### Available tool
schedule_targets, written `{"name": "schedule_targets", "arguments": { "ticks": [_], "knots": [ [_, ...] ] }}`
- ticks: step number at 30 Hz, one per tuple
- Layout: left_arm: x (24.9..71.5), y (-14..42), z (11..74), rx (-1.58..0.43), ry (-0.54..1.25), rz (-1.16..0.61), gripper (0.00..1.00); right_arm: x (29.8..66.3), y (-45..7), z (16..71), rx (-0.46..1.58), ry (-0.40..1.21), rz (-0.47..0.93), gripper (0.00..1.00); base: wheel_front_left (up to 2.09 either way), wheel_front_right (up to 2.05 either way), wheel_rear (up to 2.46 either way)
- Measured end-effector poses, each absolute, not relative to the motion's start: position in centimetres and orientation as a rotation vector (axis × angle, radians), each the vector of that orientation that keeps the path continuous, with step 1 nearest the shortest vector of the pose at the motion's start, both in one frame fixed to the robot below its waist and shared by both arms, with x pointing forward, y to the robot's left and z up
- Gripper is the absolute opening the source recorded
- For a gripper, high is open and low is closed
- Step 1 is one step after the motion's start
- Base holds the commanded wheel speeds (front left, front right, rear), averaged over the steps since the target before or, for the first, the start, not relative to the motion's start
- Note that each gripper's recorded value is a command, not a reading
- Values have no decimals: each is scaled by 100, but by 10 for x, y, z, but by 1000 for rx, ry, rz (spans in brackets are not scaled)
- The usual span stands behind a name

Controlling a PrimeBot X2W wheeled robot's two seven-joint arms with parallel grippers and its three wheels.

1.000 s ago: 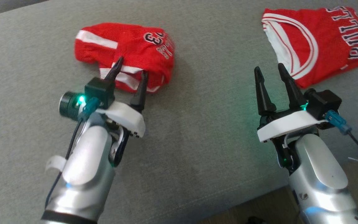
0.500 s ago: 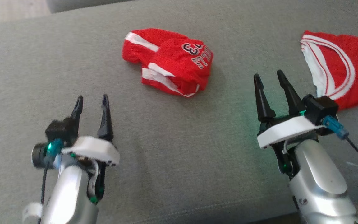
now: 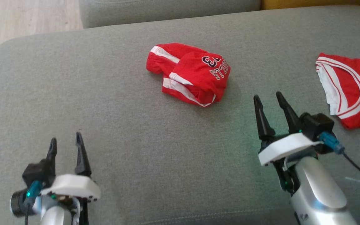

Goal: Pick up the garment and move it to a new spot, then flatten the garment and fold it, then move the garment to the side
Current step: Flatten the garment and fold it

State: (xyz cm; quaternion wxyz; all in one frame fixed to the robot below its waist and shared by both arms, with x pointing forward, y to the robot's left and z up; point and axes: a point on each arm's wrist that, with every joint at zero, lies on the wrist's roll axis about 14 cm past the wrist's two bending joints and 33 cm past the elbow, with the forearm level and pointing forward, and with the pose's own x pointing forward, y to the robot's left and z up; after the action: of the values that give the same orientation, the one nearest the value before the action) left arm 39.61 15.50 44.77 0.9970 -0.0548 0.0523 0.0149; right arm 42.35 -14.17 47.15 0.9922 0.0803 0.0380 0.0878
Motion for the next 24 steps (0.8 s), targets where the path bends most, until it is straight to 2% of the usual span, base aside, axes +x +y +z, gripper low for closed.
{"name": "schedule_targets", "arguments": {
  "ticks": [5,10,17,24],
  "knots": [
    [384,166,440,-119,128,63,100,420,-133,459,147,113,201,100,0,0,0],
    [379,160,439,-130,137,48,100,429,-92,457,66,129,342,100,0,0,0],
    [375,159,441,-151,135,48,100,461,-30,474,-135,84,557,100,0,0,0],
    [363,171,437,-166,152,98,100,477,-2,455,-364,133,673,100,0,0,0]
  ]
}}
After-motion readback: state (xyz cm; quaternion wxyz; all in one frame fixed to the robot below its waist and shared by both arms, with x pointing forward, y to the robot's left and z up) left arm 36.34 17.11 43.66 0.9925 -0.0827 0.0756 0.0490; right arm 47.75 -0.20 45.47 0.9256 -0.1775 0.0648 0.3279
